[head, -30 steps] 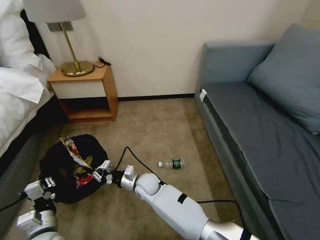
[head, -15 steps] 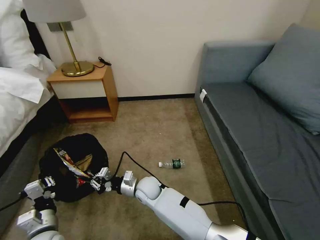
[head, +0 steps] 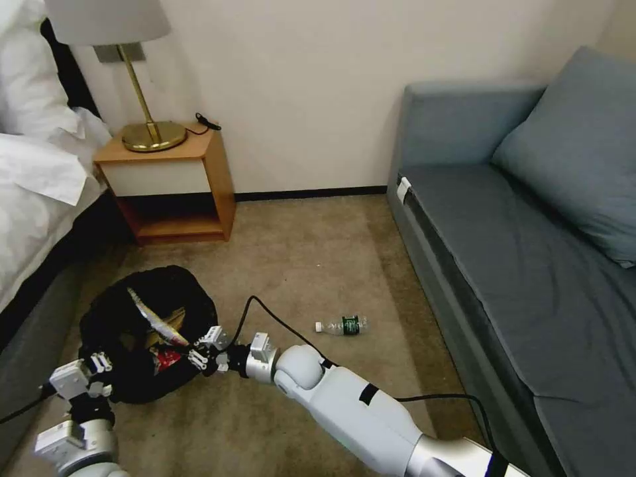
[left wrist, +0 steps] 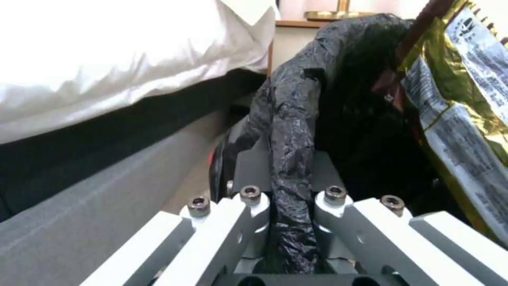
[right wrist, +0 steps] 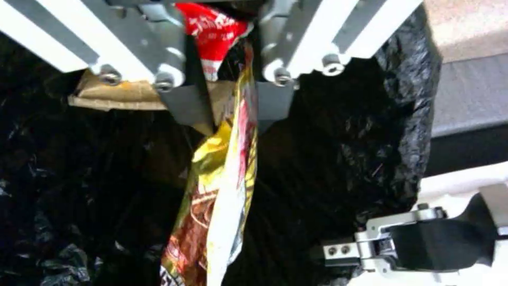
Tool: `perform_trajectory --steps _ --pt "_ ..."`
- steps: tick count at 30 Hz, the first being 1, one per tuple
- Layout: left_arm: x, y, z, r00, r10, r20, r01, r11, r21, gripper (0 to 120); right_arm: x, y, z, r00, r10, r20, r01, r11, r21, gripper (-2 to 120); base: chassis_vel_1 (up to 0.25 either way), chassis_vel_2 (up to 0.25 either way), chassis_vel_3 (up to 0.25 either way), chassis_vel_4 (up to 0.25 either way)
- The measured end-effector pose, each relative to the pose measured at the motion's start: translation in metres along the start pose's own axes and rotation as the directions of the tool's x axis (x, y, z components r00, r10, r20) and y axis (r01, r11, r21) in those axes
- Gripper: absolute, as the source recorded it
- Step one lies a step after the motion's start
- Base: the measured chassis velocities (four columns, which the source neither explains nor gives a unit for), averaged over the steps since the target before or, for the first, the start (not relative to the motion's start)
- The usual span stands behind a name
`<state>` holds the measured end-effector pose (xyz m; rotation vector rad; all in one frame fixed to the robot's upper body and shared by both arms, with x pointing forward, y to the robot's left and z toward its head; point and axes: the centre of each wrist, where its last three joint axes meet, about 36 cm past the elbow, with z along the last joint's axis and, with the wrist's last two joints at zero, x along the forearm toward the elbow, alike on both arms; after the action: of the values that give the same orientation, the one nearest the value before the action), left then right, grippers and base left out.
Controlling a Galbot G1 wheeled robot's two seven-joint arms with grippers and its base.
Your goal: Pick up the trash bin, then pick up the garbage on the floor and place it into the trash bin.
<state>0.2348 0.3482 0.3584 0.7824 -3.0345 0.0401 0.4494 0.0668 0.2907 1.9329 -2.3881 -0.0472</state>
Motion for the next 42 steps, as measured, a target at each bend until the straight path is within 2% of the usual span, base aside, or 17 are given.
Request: perform_trajectory --steps 3,4,7,9,11,12,15,17,20,26,30,31,34,35,38,39,42 --pt "0.002 -0.003 0.0 1.0 0.0 0.0 0.0 1.0 0.004 6 -0.001 0.0 0.001 1.0 0.002 -0.002 -0.002 1.0 -0.002 35 0.0 0.0 0.0 0.0" --pt "0.002 -0.003 0.0 1.0 0.0 0.0 0.0 1.0 0.004 6 -0.001 0.0 0.001 1.0 0.002 -0.002 -0.002 1.0 -0.002 35 0.0 0.0 0.0 0.0" --pt "0.003 -0.004 0.0 1.0 0.0 0.001 0.0 1.0 0.006 6 0.0 -0.002 0.002 1.0 0.008 -0.006 -0.008 1.0 0.0 50 0.0 0.0 0.0 0.0" --pt "0.003 -0.004 0.0 1.0 0.0 0.001 0.0 1.0 0.006 6 0.0 -0.002 0.002 1.0 0.009 -0.006 -0.009 1.0 0.001 51 0.0 0.0 0.0 0.0" --pt "0.003 -0.004 -0.001 1.0 -0.001 -0.001 0.001 1.0 0.014 6 0.001 -0.004 0.002 1.0 0.015 -0.003 -0.015 1.0 0.005 64 0.0 0.0 0.0 0.0" --pt "0.003 -0.004 -0.001 1.0 -0.001 -0.001 0.001 1.0 0.014 6 0.001 -0.004 0.002 1.0 0.015 -0.003 -0.015 1.0 0.005 64 0.0 0.0 0.0 0.0" --pt "0.003 -0.003 0.001 1.0 -0.005 -0.012 0.006 0.999 0.033 6 0.003 -0.002 0.0 1.0 0.017 0.005 -0.017 1.0 0.009 79 0.0 0.0 0.0 0.0" --pt "0.003 -0.002 0.002 1.0 -0.007 -0.017 0.008 0.999 0.033 6 0.004 -0.001 -0.001 1.0 0.017 0.01 -0.017 1.0 0.01 82 0.0 0.0 0.0 0.0" --pt "0.002 -0.002 0.005 1.0 -0.01 -0.022 0.011 0.999 0.033 6 0.008 0.001 -0.006 0.999 0.024 0.027 -0.024 1.0 0.016 96 0.0 0.0 0.0 0.0" --pt "-0.004 0.0 0.005 1.0 -0.01 -0.012 0.01 1.0 0.027 6 0.028 -0.011 -0.011 0.998 0.057 0.028 -0.058 0.998 0.034 100 0.0 0.0 0.0 0.0" --pt "-0.006 0.005 0.005 1.0 -0.013 -0.013 0.013 1.0 0.017 6 0.062 -0.045 -0.008 0.994 0.104 -0.016 -0.102 0.992 0.068 100 0.0 0.0 0.0 0.0" --pt "-0.006 0.005 0.005 1.0 -0.013 -0.013 0.013 1.0 0.017 6 0.062 -0.045 -0.008 0.994 0.104 -0.016 -0.102 0.992 0.068 100 0.0 0.0 0.0 0.0" --pt "-0.006 0.007 0.007 1.0 -0.016 -0.015 0.016 1.0 0.011 6 0.105 -0.093 0.01 0.983 0.118 -0.139 -0.105 0.99 0.098 100 0.0 0.0 0.0 0.0" --pt "-0.006 0.007 0.007 1.0 -0.016 -0.015 0.016 1.0 0.011 6 0.105 -0.093 0.01 0.983 0.118 -0.139 -0.105 0.99 0.098 100 0.0 0.0 0.0 0.0" --pt "-0.006 0.007 0.007 1.0 -0.018 -0.013 0.018 1.0 0.012 6 0.154 -0.138 0.041 0.934 0.189 -0.304 -0.153 0.978 0.139 100 0.0 0.0 0.0 0.0" --pt "-0.006 0.007 0.007 1.0 -0.018 -0.013 0.018 1.0 0.012 6 0.154 -0.138 0.041 0.934 0.189 -0.304 -0.153 0.978 0.139 100 0.0 0.0 0.0 0.0" --pt "-0.007 0.006 0.009 1.0 -0.018 -0.014 0.019 1.0 0.014 6 0.186 -0.163 0.058 0.882 0.223 -0.416 -0.168 0.972 0.166 100 0.0 0.0 0.0 0.0"
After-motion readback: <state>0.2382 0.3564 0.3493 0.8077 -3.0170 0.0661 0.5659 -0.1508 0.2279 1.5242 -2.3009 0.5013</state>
